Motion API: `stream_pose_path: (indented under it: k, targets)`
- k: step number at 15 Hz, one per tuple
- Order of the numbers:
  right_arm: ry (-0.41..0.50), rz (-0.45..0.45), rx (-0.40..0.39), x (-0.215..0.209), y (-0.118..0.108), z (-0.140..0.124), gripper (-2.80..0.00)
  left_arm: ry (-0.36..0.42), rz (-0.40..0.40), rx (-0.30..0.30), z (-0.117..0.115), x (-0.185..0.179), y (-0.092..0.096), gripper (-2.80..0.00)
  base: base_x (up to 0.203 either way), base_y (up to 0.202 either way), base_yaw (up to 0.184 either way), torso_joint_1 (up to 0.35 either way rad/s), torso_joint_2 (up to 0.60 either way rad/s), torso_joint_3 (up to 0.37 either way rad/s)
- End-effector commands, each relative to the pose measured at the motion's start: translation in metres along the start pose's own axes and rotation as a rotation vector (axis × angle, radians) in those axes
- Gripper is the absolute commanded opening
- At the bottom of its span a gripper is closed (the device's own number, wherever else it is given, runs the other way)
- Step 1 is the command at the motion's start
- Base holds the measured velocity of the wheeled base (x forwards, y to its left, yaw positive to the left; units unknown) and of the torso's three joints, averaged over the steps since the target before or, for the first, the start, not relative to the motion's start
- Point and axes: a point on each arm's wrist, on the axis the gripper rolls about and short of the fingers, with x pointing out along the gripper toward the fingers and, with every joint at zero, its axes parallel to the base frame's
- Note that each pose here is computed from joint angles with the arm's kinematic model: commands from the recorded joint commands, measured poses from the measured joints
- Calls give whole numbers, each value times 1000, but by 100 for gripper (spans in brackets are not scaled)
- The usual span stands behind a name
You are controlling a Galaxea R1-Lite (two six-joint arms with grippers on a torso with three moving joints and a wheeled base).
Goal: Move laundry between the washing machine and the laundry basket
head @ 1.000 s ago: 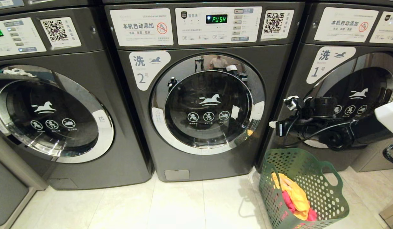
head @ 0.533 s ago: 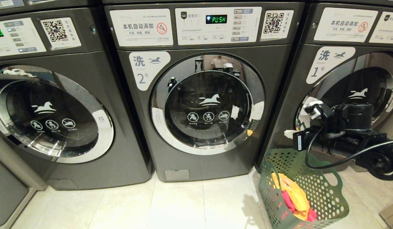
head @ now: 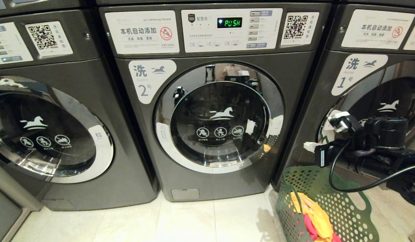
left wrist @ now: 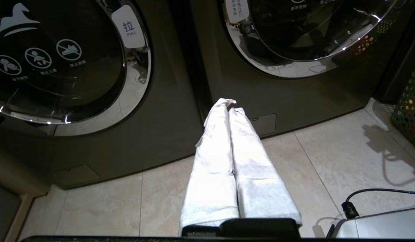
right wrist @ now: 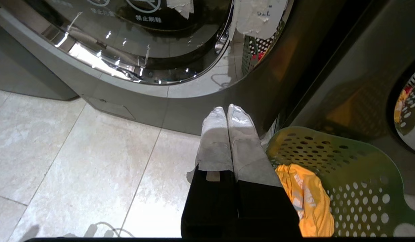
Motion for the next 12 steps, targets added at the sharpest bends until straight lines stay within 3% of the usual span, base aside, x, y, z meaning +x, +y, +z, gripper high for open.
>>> stream_pose_path:
  k: [1, 3, 9, 12]
  targets:
    - [6, 6, -1, 9, 0, -5, -280, -2, 0, 2, 0, 0, 0, -280, 193, 0, 1, 0, 5, -3]
    - [3, 11, -4, 20, 0, -13, -280, -2, 0, 0, 0, 0, 0, -280, 155, 0, -1, 3, 0, 1]
    - [-24, 15, -20, 77, -2, -63, -280, -2, 0, -2, 0, 0, 0, -280, 0, 0, 0, 0, 0, 0]
    - [-70, 5, -26, 103, -7, -70, -280, 3, 2, -30, 0, 0, 0, -280, 0, 0, 0, 0, 0, 0]
